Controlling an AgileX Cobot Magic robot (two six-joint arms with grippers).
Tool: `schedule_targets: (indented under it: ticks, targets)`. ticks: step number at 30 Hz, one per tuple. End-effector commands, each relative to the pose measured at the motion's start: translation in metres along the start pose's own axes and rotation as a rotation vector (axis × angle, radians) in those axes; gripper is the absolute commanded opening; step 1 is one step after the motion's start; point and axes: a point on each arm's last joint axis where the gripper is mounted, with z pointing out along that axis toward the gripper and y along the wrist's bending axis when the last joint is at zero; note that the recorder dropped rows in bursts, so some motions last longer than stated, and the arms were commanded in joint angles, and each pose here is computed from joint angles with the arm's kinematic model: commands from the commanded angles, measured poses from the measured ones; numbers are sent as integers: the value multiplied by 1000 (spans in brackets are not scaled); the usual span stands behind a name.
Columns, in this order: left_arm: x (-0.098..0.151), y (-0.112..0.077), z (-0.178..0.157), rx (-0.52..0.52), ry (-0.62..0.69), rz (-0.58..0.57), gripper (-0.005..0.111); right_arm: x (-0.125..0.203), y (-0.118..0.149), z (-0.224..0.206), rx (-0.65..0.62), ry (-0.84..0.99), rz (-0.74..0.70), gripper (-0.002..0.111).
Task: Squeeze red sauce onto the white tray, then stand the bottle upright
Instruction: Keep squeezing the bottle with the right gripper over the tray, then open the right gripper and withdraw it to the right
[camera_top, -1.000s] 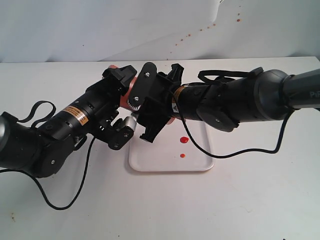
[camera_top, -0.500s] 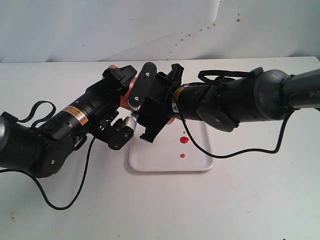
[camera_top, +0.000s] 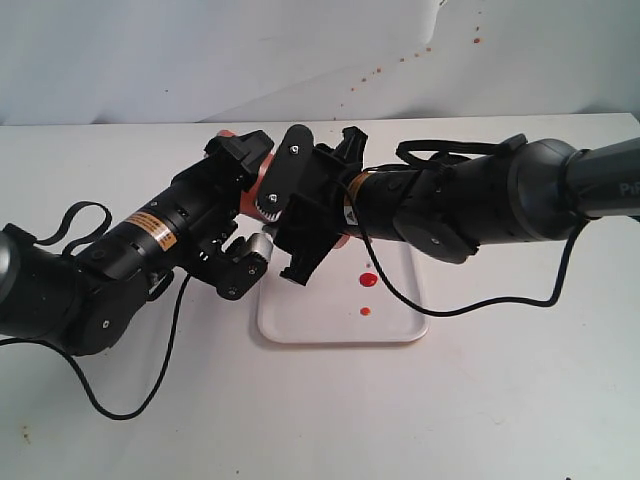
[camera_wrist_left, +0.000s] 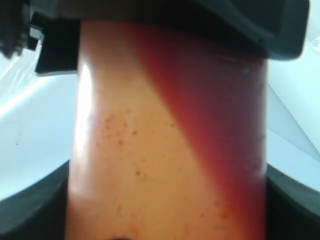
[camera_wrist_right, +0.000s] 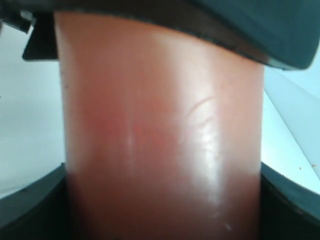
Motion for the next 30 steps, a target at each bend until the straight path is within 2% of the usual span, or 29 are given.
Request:
schedule_targets:
  ticks: [1,2,13,19,30]
  targets:
    - [6,9,0,-61,46,-25,0,2,-4,0,9,14,-1,95]
    - [6,9,0,-61,46,-25,0,2,-4,0,13,17,25,105]
    - [5,8,0,-58,44,-25,0,0,-9,-8,25,54,88,105]
    - [5,8,0,-56,43,-25,0,-5,-16,-25,20,136,108,105]
    - [6,8,0,-51,51,-31,0,-31,-36,-75,58,162,269,102]
